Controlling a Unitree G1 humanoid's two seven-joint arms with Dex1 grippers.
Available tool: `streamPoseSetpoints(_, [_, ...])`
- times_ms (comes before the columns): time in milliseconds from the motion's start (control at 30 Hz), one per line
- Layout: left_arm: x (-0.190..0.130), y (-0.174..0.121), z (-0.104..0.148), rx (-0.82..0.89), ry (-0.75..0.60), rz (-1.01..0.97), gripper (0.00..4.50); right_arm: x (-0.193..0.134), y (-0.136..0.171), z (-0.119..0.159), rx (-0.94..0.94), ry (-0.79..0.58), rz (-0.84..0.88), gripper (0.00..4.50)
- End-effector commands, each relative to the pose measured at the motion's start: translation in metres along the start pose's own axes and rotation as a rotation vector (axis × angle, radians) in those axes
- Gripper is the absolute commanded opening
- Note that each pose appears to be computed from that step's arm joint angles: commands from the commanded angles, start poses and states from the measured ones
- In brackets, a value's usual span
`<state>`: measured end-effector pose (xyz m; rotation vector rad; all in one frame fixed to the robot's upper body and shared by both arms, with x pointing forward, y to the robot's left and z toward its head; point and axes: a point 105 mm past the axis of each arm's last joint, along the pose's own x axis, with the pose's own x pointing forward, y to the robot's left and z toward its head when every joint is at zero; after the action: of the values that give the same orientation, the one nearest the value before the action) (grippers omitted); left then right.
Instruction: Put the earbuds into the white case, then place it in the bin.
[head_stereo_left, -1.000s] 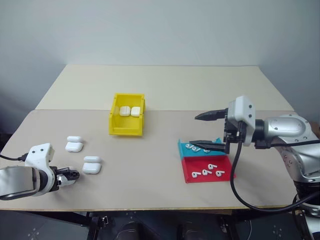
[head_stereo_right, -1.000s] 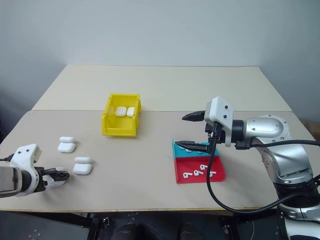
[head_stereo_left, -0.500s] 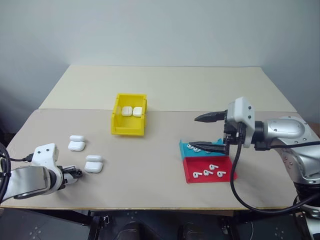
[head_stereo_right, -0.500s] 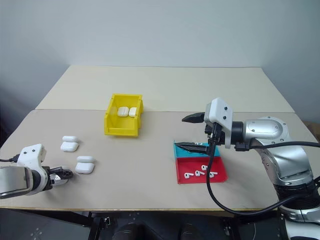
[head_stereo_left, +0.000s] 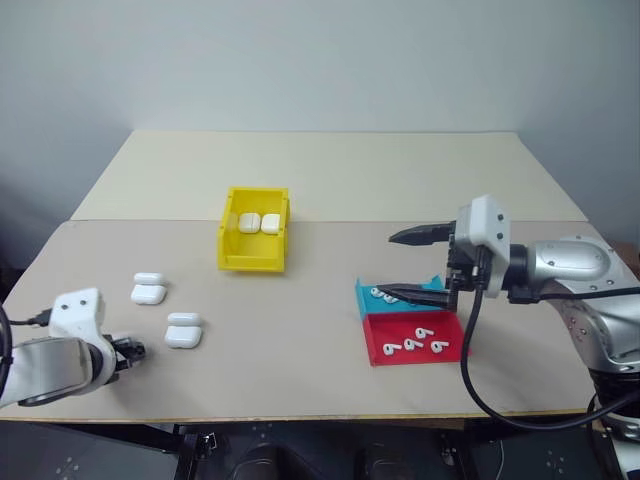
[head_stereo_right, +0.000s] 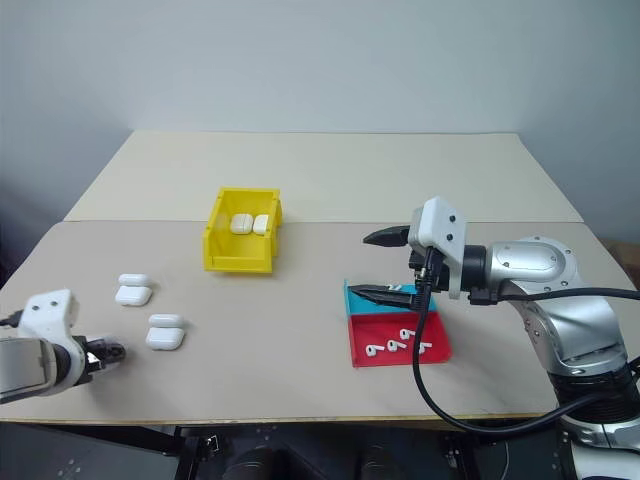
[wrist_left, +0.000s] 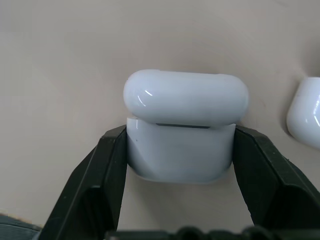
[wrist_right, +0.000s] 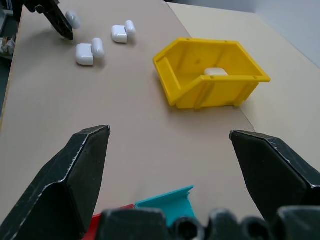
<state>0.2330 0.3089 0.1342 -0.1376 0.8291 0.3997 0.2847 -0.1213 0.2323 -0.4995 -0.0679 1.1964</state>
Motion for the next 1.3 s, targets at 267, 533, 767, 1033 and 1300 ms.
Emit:
streamPoseSetpoints(267, [-0.095, -0.034, 0.107, 0.124, -0.823, -0.292, 2.83, 0.007, -0.005, 0.010, -0.056, -0.089, -0.052, 4.50])
streamPoseSetpoints(533, [-0.131, -0.131, 0.118, 0.251, -1.019, -1.139, 2.83, 0.007, -0.008, 0.016, -0.100, -0.102, -0.089, 4.50])
streamPoseSetpoints(767, [-0.148, -0.177, 0.106, 0.431, -1.081, -1.602, 2.83, 0.003, -0.008, 0.021, -0.130, -0.097, -0.133, 4.50])
streamPoseSetpoints(1033, [-0.157, -0.192, 0.082, 0.519, -1.105, -1.968, 2.83, -0.016, -0.001, 0.006, -0.154, 0.039, -0.101, 4.50])
streamPoseSetpoints(1300, [-0.148, -0.199, 0.060, 0.595, -1.053, -2.074, 2.83, -0.032, 0.012, -0.018, -0.204, 0.317, 0.125, 4.50])
